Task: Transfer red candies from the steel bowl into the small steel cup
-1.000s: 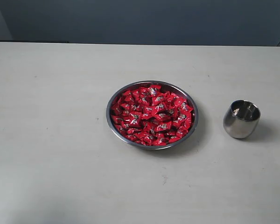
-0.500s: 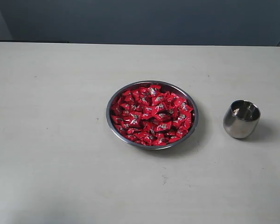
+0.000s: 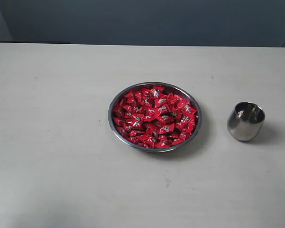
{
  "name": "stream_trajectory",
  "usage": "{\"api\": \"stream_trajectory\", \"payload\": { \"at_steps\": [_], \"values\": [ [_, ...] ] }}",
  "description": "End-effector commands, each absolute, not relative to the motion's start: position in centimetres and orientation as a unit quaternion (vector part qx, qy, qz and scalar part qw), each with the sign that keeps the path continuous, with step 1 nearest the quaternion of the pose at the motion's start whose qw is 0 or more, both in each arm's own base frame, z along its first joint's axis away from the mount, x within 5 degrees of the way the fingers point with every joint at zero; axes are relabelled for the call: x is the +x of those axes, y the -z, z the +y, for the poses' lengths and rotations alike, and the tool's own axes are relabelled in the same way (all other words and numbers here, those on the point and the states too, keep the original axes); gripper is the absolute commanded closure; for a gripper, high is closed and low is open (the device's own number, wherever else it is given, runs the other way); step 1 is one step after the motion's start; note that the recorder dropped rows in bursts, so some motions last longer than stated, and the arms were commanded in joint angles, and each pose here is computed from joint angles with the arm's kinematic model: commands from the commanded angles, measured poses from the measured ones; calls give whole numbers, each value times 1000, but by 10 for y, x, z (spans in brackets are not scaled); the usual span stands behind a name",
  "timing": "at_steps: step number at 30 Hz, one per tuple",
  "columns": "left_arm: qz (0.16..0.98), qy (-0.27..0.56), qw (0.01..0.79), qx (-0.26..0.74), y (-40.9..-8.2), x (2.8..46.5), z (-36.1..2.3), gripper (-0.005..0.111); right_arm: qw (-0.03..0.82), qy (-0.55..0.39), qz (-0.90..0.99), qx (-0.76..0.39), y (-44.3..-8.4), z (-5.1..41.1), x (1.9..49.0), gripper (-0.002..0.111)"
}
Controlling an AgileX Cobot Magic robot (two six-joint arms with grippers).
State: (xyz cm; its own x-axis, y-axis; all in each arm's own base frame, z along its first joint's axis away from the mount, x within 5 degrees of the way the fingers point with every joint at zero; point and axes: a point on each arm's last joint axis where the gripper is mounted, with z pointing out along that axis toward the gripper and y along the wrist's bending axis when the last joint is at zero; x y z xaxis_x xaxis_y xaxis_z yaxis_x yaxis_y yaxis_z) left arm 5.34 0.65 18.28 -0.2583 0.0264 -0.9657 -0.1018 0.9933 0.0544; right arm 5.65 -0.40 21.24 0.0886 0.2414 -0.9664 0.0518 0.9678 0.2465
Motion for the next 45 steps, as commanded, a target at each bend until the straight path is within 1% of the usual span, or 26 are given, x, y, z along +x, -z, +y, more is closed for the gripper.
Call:
{"api": "stream_trajectory", "payload": {
  "at_steps": [1,3,5,11,18,26,27,28,29,30,32,33,34,35,37,39,40,41,45],
  "values": [
    [788,-53,612,-24,-183,53,7,106,745,-62,654,114,-216,-5,56,109],
    [788,-53,612,-24,-183,53,7,106,748,-63,650,117,-217,-6,55,109],
    [788,-53,612,-24,-183,53,7,106,746,-85,646,137,-217,-6,55,109],
    [788,-53,612,-24,-183,53,7,106,715,-219,610,263,-216,-7,55,109],
    [788,-53,612,-24,-183,53,7,106,729,-225,579,287,-220,-12,54,109],
    [788,-53,612,-24,-183,53,7,106,753,-209,550,295,-225,-17,52,109],
    [788,-53,612,-24,-183,53,7,106,751,-208,556,290,-225,-16,53,109],
    [788,-53,612,-24,-183,53,7,106,746,-200,580,259,-228,-11,53,109],
    [788,-53,612,-24,-183,53,7,106,742,-185,605,221,-237,-7,53,109],
    [788,-53,612,-24,-183,53,7,106,739,-180,615,209,-243,-5,54,109],
    [788,-53,612,-24,-183,53,7,106,733,-144,642,174,-266,-4,62,109],
    [788,-53,612,-24,-183,53,7,106,720,-106,671,140,-285,-4,74,109],
    [788,-53,612,-24,-183,53,7,106,707,-92,689,126,-292,-4,82,109],
    [788,-53,612,-24,-183,53,7,106,693,-84,708,104,-311,-3,101,109],
    [788,-53,612,-24,-183,53,7,106,685,-84,721,67,-333,3,124,109],
    [788,-53,612,-24,-183,53,7,106,673,-84,735,32,-344,11,145,109],
    [788,-53,612,-24,-183,53,7,106,661,-81,746,1,-350,18,165,109],
    [788,-53,612,-24,-183,53,7,106,648,-79,758,-22,-350,25,182,109],
    [788,-53,612,-24,-183,53,7,106,618,-79,778,-81,-352,48,222,109]
  ]
}}
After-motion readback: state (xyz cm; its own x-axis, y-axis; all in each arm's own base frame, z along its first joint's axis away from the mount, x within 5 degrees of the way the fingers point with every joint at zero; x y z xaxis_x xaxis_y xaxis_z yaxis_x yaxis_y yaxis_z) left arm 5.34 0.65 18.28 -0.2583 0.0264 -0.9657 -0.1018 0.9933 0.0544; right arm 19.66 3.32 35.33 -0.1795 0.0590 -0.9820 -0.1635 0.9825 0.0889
